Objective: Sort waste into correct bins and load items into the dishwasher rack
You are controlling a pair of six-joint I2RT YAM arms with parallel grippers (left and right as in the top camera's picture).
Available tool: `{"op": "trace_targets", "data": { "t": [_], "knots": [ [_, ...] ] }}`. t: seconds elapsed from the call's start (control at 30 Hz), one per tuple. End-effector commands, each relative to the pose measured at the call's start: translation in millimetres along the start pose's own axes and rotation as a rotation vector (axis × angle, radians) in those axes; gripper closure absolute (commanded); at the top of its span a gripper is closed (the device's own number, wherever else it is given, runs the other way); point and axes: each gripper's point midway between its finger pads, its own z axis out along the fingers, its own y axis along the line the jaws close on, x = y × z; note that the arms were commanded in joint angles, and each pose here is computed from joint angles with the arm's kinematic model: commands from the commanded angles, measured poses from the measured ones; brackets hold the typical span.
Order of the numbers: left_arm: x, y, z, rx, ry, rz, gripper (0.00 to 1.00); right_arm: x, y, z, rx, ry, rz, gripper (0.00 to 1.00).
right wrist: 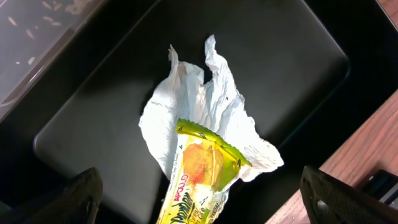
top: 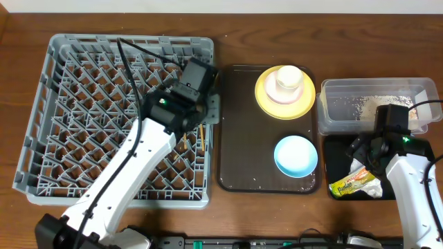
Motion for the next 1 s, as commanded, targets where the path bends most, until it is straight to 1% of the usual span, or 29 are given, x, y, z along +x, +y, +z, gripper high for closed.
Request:
{"op": "trace_targets", "data": {
  "t": [0.0,0.03,0.07,0.13,0.23,0.37,0.47,0.53,0.6,0.67,0.8,0.97],
  "knots": [
    [4,-43,-10,0.228,0.085,-0.028,0.66,-9,-3,-5,0.01,-0.032,0.01,0.01],
    [3,-46,-8,0.23,0.087,-0.043,0.72,-9,-3,-5,0.01,-0.032,0.01,0.01],
    [2,-47,-6,0.228,0.084,-0.045,0.75,-9,-3,-5,0.01,-0.032,0.01,0.01],
    [1,-56,3,0.238,0.084,-0.037,0.77,-9,-3,-5,0.01,-0.032,0.01,0.01],
    [2,-73,20,0.257,0.092,-0.039,0.77,-9,-3,-5,0.01,-0.032,0.01,0.01],
    [2,-105,52,0.286,0.081,-0.033,0.77,-9,-3,-5,0.01,-0.032,0.01,0.01],
    [3,-115,85,0.235,0.057,-0.051,0.76,-9,-3,-5,0.01,-0.032,0.01,0.01],
    [5,-118,104,0.205,0.047,-0.063,0.7,-9,-3,-5,0.01,-0.032,0.01,0.01],
    [7,-123,121,0.202,0.046,-0.074,0.68,-9,-3,-5,0.01,-0.032,0.01,0.01],
    [8,-124,136,0.193,0.044,-0.095,0.66,-9,-3,-5,0.01,-0.032,0.01,0.01],
    [14,-116,166,0.142,0.054,-0.146,0.67,-9,-3,-5,0.01,-0.032,0.01,0.01],
    [18,-110,187,0.106,0.047,-0.146,0.67,-9,-3,-5,0.01,-0.032,0.01,0.01]
  ]
}}
